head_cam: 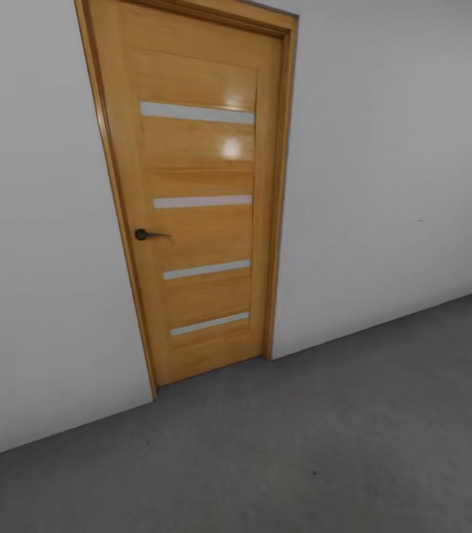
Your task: Move the two storage containers from the living room to the garage. In the garage, place one container on the floor and stack the other container on top of it (either order is fine).
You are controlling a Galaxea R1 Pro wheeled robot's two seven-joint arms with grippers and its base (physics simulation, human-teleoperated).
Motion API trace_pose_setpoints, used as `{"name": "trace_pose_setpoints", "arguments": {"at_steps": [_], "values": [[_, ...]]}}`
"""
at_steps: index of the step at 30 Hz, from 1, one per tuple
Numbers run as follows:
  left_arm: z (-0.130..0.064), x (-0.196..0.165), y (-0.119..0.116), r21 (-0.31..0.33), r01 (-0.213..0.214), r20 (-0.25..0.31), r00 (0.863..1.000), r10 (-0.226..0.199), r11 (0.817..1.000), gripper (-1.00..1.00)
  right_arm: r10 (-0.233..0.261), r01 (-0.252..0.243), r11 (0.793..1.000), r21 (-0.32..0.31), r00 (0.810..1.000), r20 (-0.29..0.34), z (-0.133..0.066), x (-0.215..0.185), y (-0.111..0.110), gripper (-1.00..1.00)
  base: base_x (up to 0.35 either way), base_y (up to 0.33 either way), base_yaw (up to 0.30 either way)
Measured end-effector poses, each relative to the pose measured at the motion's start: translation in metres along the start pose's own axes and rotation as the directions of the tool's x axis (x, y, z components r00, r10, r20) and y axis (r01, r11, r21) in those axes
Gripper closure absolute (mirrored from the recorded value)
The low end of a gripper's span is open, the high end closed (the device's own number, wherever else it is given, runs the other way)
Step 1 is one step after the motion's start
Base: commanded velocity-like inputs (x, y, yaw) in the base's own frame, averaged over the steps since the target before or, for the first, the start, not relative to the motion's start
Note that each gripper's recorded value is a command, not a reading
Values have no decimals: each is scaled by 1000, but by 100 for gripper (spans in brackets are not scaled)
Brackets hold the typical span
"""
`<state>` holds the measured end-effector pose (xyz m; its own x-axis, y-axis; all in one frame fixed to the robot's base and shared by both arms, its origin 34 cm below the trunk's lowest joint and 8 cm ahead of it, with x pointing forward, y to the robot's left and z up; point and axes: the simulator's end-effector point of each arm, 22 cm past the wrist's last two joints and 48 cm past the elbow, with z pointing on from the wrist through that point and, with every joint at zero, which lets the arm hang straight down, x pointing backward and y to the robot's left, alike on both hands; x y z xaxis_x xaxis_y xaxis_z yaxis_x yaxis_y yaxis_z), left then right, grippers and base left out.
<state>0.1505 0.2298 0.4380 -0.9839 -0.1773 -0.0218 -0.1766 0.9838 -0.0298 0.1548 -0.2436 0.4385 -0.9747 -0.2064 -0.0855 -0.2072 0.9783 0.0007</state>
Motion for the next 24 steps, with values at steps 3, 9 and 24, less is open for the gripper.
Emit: {"name": "trace_pose_setpoints", "arguments": {"at_steps": [3, 9, 24], "values": [[0, 0, 0, 0, 0, 0, 1000, 0, 1000, -100, -1, 1, 1000, -1, 1000, -2, 0, 0, 0, -100, 305, -177, 0], [0, 0, 0, 0, 2, 0, 1000, -2, 1000, -100, -3, 3, 1000, -1, 1000, -5, 0, 1, 0, -100, 297, -201, 0], [0, 0, 0, 0, 2, 0, 1000, -2, 1000, -100, -19, 19, 1000, -4, 1000, -5, 0, 1, 2, -100, 294, -206, 0]]}}
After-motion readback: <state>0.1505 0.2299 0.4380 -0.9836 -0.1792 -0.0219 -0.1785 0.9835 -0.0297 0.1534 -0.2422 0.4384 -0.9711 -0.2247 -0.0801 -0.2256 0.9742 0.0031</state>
